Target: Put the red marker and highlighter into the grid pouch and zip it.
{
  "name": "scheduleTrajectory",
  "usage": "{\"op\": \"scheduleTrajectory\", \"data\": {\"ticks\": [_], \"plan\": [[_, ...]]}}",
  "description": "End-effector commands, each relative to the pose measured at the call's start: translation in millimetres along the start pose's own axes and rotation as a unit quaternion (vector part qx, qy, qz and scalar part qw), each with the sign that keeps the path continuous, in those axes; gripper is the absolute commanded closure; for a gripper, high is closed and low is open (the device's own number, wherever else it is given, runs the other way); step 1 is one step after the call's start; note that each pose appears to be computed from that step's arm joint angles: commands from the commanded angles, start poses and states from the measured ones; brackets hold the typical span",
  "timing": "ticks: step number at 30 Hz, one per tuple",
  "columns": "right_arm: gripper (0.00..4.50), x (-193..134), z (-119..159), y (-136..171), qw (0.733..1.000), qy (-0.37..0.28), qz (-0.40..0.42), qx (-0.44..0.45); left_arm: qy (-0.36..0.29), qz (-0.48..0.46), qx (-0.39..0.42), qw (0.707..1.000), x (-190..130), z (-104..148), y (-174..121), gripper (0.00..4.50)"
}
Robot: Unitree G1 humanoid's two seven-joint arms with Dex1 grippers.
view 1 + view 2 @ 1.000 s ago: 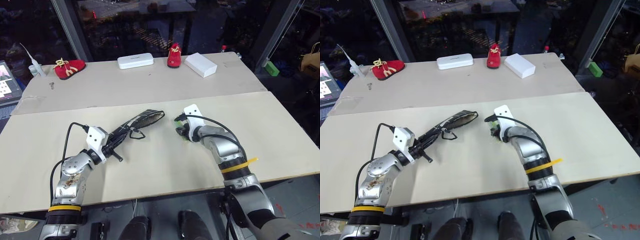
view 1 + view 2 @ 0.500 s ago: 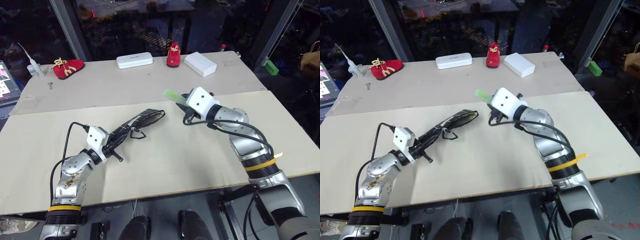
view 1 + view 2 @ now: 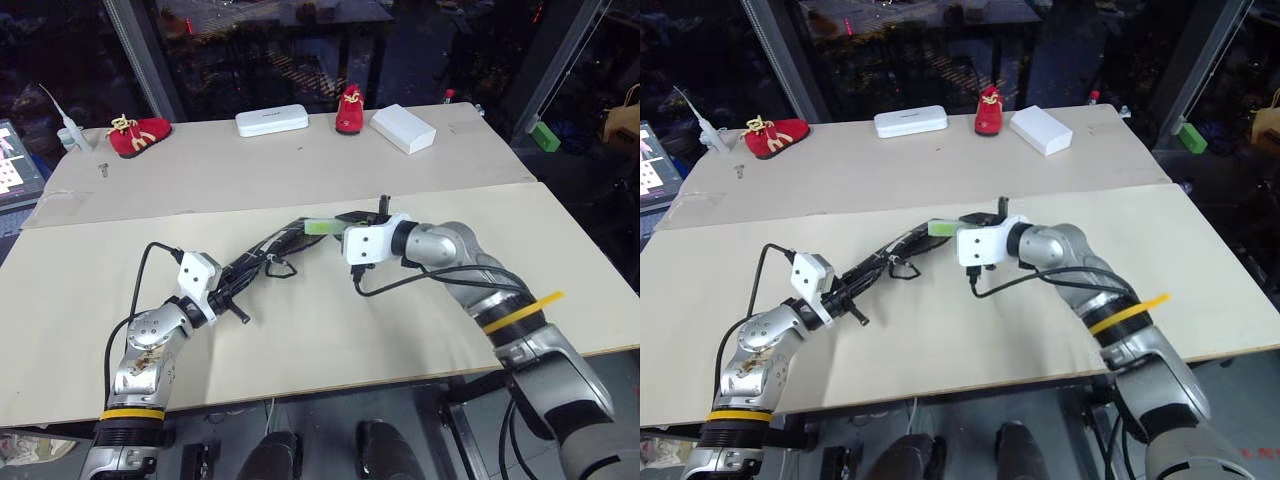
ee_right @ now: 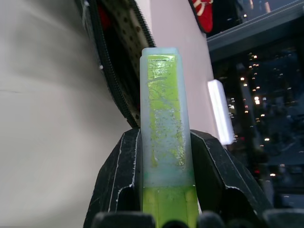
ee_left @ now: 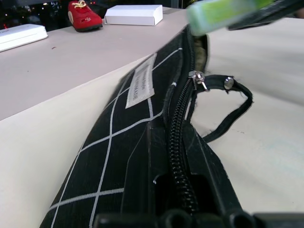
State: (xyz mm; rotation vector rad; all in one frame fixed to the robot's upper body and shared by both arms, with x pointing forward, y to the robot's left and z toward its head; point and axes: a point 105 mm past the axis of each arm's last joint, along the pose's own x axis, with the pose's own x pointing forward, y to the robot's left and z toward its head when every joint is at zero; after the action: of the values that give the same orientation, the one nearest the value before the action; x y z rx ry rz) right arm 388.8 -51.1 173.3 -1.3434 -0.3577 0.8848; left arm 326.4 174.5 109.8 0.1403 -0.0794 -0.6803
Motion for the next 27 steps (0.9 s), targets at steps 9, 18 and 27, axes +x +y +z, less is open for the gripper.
{"op": "scheduleTrajectory", "data": {"ticks": [9,18,27], "plan": [[3.44,28.2,33.1,0.1,0.994,-0.06,0.007,-0.09,-0.018,-0.004,0.016,1.0,1.8,11.7,0.2,4.5],[3.44,51.6,79.9,21.3,0.98,-0.143,0.036,-0.134,-0.016,-0.003,0.015,1.0,-0.4,10.7,-0.8,4.5],[2.42,60.7,81.7,25.2,0.978,-0.155,0.044,-0.129,-0.018,-0.003,0.014,1.0,0.4,11.5,-2.1,4.5]]}}
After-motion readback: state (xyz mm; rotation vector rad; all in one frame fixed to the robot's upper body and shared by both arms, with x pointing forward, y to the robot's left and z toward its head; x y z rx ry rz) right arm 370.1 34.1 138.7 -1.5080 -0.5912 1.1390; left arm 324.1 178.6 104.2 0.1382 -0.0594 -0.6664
